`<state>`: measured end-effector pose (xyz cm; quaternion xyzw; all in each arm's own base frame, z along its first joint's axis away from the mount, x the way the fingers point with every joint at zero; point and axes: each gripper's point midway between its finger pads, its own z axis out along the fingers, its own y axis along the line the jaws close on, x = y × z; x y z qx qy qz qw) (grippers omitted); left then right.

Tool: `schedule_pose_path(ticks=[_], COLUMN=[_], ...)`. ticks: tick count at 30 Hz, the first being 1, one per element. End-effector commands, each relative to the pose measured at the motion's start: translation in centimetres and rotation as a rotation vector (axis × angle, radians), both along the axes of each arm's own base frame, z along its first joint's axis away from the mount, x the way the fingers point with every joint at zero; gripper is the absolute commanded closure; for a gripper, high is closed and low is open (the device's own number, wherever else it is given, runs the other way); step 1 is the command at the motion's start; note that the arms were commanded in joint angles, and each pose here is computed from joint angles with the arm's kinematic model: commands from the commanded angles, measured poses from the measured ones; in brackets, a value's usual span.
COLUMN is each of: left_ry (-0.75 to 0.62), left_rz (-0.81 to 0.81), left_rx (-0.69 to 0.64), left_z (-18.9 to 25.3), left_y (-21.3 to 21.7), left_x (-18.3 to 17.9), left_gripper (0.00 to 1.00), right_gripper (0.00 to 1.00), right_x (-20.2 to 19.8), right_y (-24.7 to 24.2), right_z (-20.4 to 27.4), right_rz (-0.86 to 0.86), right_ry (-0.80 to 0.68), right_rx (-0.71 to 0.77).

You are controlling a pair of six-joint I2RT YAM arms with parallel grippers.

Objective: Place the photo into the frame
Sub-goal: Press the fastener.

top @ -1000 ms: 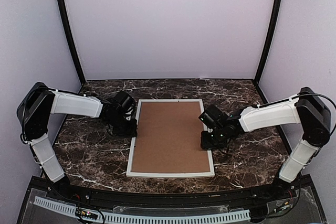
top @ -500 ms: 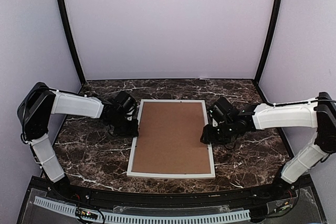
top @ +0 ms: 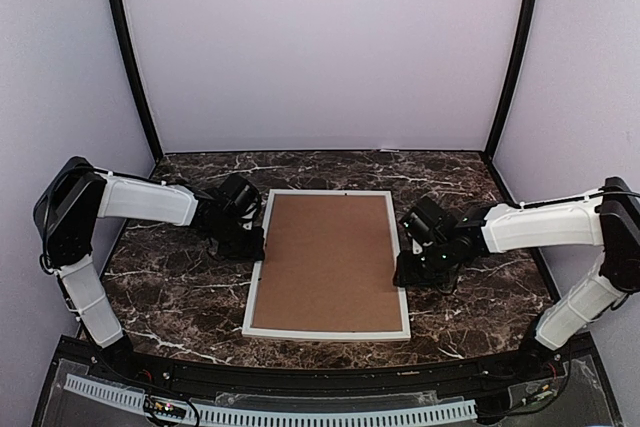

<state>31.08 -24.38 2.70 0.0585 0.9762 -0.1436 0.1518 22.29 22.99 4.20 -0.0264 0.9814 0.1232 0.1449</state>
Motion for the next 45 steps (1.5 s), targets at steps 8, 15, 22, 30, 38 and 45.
schedule_pose_path(ticks=[8, 15, 22, 30, 38, 45], left_ry=[0.062, 0.062, 0.062, 0.064, 0.063, 0.060], left_rz=[-0.034, -0.033, -0.035, -0.034, -0.034, -0.028], left_rx=[0.021, 0.023, 0.024, 0.025, 0.031, 0.033], left_z=[-1.6, -1.6, -1.6, -1.7, -1.7, -1.7], left_y=[-0.1, 0.0, -0.1, 0.0, 0.1, 0.3], left_x=[-1.6, -1.6, -1.6, -1.7, -1.7, -1.7], left_gripper=[0.81, 0.81, 0.81, 0.81, 0.81, 0.81], right_gripper=[0.54, 0.55, 0.56, 0.56, 0.56, 0.55], right_x=[0.0, 0.0, -0.2, -0.5, -0.4, 1.1], right_y=[-1.3, -1.3, -1.0, -1.1, 0.1, 0.9], right_z=[-1.6, -2.3, -3.1, -4.5, -5.4, -3.7], right_rz=[-0.024, -0.013, -0.006, -0.001, 0.033, 0.062], right_ry=[0.043, 0.059, 0.080, 0.111, 0.151, 0.112], right_rx=[-0.033, -0.042, -0.038, -0.058, -0.048, -0.009])
